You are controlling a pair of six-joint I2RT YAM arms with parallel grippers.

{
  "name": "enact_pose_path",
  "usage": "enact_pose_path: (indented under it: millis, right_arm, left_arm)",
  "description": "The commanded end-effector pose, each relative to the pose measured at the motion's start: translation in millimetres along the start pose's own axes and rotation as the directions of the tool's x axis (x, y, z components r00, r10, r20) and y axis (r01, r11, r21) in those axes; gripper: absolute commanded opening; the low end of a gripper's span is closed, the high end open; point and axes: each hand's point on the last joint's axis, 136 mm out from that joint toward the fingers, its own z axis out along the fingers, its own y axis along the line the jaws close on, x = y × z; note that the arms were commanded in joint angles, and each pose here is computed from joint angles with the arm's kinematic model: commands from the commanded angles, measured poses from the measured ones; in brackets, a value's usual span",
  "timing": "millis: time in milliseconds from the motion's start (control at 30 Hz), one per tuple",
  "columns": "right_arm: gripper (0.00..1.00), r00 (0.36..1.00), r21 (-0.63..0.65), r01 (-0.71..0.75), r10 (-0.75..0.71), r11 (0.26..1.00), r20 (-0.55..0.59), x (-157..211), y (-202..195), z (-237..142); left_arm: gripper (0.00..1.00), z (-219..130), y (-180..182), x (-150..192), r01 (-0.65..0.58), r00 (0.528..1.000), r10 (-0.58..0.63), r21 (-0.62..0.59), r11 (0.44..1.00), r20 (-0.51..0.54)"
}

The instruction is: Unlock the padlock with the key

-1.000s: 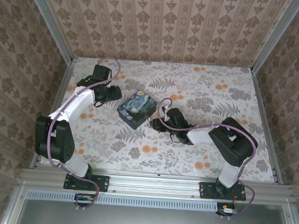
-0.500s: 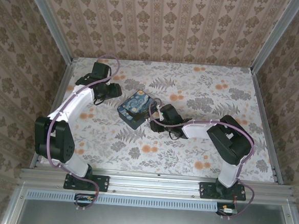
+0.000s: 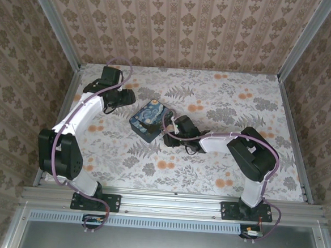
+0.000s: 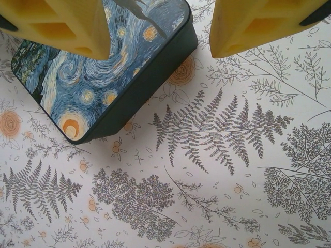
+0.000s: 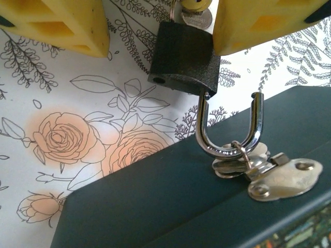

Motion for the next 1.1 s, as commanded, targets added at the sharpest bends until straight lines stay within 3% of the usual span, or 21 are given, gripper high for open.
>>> enact_pose_path:
  millis: [0,500,1067]
  right_arm:
    - [0.56,1.000,0.023,-0.013,0.012,1.000,0.028,-13,5,-15]
    - [0.58,0.999,0.114,-0.032,0.031,0.993,0.009,-11,-4,0]
    - [0.58,0.999,0.111,-0.043,0.046,0.993,-0.022,-6,0,10]
  left_arm:
    - [0.54,1,-1,-5,-0.004,1.000,0.004,0.007,1.000,0.008]
    - [0.54,-15,-1,-1,0.010,1.000,-0.010,0.029,1.000,0.014]
    - [0.54,-17,-3,-2,0.016,1.000,-0.017,0.040,0.999,0.017]
